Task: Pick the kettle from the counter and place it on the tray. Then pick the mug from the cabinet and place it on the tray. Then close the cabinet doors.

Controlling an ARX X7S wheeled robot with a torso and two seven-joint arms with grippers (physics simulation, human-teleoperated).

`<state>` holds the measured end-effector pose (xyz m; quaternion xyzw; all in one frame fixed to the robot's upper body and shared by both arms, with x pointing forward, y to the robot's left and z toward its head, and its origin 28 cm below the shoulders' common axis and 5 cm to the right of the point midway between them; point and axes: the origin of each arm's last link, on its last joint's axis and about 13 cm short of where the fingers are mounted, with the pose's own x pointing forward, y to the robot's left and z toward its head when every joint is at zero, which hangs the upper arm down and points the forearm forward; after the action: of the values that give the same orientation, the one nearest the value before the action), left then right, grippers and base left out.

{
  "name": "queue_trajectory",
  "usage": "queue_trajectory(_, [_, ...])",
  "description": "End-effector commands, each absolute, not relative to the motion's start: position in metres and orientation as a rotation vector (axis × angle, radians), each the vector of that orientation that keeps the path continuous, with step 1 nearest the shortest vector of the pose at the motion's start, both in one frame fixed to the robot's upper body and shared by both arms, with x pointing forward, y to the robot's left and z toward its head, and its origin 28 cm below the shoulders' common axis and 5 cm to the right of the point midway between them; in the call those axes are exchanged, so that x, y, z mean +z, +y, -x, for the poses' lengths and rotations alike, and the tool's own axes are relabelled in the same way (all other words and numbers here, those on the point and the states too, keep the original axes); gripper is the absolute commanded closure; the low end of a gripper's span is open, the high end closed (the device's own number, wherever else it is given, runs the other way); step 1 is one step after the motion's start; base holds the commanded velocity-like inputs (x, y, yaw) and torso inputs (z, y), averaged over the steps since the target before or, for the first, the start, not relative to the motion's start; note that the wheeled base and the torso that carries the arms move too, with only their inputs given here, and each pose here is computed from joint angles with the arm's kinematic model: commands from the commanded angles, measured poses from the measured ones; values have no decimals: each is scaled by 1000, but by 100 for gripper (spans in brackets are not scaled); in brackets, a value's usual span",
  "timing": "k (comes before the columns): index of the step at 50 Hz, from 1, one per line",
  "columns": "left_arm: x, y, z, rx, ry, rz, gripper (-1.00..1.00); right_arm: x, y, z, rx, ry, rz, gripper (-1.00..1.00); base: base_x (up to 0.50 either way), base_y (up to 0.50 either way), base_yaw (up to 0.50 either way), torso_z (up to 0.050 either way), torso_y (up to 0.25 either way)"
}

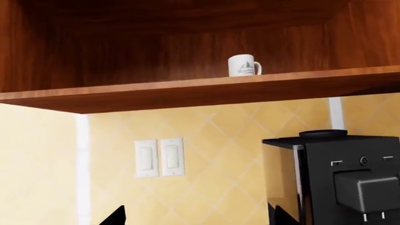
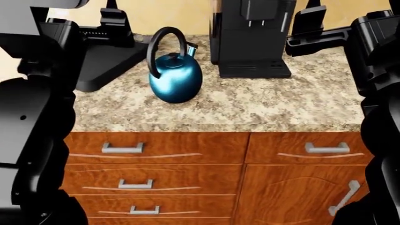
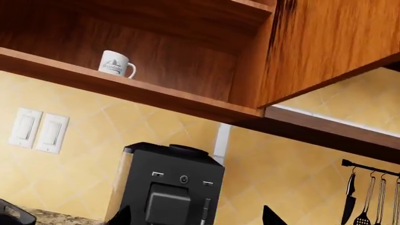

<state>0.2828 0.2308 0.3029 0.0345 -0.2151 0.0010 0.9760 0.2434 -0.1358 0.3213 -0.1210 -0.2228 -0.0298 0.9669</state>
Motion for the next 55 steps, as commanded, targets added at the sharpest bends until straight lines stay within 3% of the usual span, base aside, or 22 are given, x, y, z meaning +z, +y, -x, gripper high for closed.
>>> queue_trajectory(1, [306, 232, -281, 5, -439, -78, -100, 321, -136, -244, -57, -450, 238, -100, 0, 500, 0, 50, 0])
queue_trajectory(11, [305, 233, -282, 5, -434, -83, -100, 322, -135, -244, -41, -461, 224, -100, 109, 385, 0, 50, 0])
queue_trajectory(40, [309, 232, -281, 8, -437, -108, -100, 331, -135, -240, -30, -499, 202, -100, 331, 88, 0, 50, 0])
queue_trajectory(55, [315, 232, -281, 9, -450, -119, -100, 337, -136, -239, -29, -508, 201, -100, 350, 219, 0, 0, 0])
